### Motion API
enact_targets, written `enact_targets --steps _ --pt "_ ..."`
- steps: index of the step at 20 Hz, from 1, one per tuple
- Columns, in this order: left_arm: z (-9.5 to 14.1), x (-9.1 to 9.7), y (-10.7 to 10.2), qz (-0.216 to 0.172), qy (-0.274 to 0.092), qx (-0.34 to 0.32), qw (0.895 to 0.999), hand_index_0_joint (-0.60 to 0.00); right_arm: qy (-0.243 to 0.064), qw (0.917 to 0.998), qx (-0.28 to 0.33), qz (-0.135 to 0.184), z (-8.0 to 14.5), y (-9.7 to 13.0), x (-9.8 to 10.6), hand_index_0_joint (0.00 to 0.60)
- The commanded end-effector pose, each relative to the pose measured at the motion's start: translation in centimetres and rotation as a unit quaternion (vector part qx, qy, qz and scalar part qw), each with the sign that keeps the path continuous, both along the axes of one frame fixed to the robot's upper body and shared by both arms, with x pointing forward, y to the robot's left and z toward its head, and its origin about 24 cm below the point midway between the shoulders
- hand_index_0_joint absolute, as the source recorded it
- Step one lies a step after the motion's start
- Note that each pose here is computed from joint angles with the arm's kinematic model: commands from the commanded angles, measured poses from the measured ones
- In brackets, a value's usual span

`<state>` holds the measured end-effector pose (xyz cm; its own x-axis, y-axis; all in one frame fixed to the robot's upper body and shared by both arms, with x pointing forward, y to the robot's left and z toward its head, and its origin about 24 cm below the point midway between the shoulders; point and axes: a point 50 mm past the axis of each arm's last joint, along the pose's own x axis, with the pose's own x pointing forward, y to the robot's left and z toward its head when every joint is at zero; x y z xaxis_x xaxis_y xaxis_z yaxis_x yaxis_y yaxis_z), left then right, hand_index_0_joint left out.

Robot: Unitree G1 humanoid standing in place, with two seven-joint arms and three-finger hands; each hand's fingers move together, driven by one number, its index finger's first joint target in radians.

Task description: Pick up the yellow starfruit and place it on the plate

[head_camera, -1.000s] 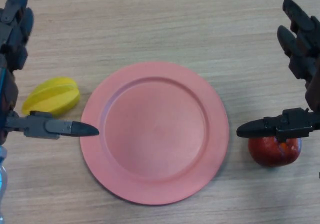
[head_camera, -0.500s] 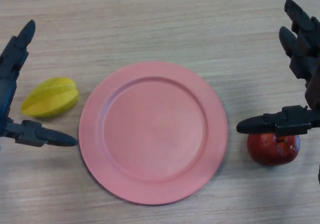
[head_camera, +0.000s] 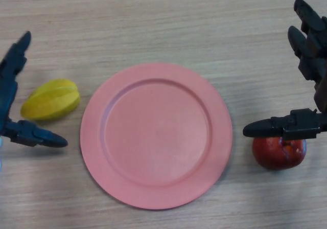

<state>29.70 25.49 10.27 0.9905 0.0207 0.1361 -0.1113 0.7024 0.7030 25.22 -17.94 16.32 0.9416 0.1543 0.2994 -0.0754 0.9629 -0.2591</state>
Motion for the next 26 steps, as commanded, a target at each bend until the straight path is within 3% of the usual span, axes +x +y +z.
enact_targets --steps 1,2,3,7,11,16,20,26 --pt "3.6 -0.2 1.3 0.014 -0.111 0.069 0.991 -0.449 -0.112 0.9936 0.015 -0.011 3.3 -0.9 -1.2 0.0" --pt "3.2 -0.2 1.3 0.017 -0.107 0.082 0.991 -0.549 -0.113 0.9935 0.011 -0.014 3.5 -1.0 -1.3 0.0" --pt "3.0 -0.3 1.3 0.015 -0.109 0.087 0.99 -0.6 -0.112 0.9935 0.009 -0.015 3.5 -1.1 -1.4 0.0" --pt "3.0 -0.7 1.3 0.008 -0.122 0.098 0.988 -0.6 -0.116 0.9932 0.006 -0.015 3.7 -1.1 -1.7 0.0" --pt "4.7 -1.5 1.2 0.02 -0.165 0.134 0.977 -0.6 -0.114 0.9934 0.006 -0.014 3.6 -1.1 -1.8 0.0" --pt "7.1 -2.9 -2.3 -0.027 -0.222 0.167 0.96 -0.6 -0.119 0.9927 0.007 -0.018 3.8 -1.2 -2.0 0.0" --pt "5.0 -3.5 -6.3 -0.105 -0.186 0.206 0.955 -0.6 -0.122 0.9922 0.007 -0.021 3.8 -1.3 -2.0 0.0" --pt "1.8 -3.1 -8.5 -0.169 -0.093 0.161 0.968 -0.6 -0.119 0.9928 0.006 -0.016 3.8 -1.2 -2.0 0.0"
